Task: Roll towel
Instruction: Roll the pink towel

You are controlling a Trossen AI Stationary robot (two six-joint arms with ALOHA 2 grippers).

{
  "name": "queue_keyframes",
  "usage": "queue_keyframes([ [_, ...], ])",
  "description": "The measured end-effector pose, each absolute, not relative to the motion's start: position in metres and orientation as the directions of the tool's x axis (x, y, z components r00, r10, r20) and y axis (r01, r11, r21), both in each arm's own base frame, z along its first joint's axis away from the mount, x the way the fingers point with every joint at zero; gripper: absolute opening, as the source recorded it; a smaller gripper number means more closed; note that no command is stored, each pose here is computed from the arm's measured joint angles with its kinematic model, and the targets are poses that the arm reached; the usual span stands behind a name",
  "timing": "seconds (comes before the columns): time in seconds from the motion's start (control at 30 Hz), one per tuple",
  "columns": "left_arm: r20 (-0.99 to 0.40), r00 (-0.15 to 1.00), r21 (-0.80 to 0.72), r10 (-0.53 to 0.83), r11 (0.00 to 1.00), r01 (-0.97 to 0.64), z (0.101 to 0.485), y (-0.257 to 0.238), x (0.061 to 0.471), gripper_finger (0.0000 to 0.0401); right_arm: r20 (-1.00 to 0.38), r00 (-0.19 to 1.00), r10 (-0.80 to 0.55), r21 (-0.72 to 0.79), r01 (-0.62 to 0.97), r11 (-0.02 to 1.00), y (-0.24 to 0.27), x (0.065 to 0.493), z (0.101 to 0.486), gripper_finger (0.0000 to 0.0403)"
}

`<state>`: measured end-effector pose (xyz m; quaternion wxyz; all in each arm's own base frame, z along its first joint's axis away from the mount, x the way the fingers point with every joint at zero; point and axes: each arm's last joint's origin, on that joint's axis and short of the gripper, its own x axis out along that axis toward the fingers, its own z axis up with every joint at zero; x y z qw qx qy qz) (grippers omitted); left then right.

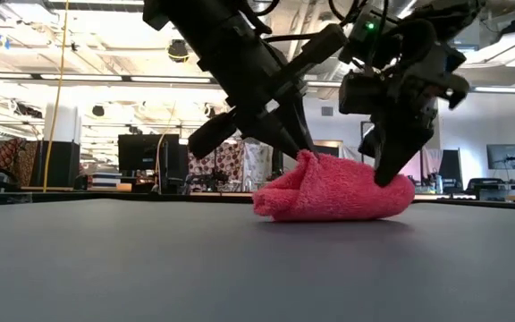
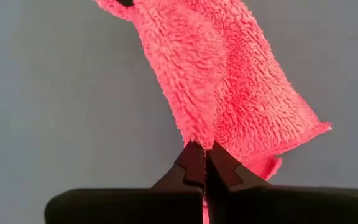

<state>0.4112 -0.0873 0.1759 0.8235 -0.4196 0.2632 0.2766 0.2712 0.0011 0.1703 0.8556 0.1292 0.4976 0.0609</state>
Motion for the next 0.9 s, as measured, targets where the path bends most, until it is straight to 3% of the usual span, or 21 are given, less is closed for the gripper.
queue_keyframes([
  [0.2,-0.683,0.711,-0.607,0.167,0.411,-0.68,0.163,-0.094,0.404,0.0,-0.842,0.421,0.337,0.409,0.091,0.908,-0.006,0.268,0.178,0.0013],
  [0.37,-0.631,0.766,-0.734,0.126,0.225,-0.641,0.136,-0.101,0.388,0.0,-0.823,0.4,0.403,0.485,0.127,0.865,-0.011,0.267,0.177,0.0013],
  [0.5,-0.537,0.832,-0.822,0.14,0.136,-0.553,0.122,-0.102,0.375,0.0,-0.814,0.403,0.419,0.509,0.147,0.848,-0.014,0.267,0.176,0.0013],
  [0.9,-0.526,0.836,-0.847,0.153,-0.015,-0.531,0.117,-0.093,0.371,0.0,-0.774,0.406,0.486,0.602,0.234,0.763,-0.033,0.266,0.171,0.0013],
])
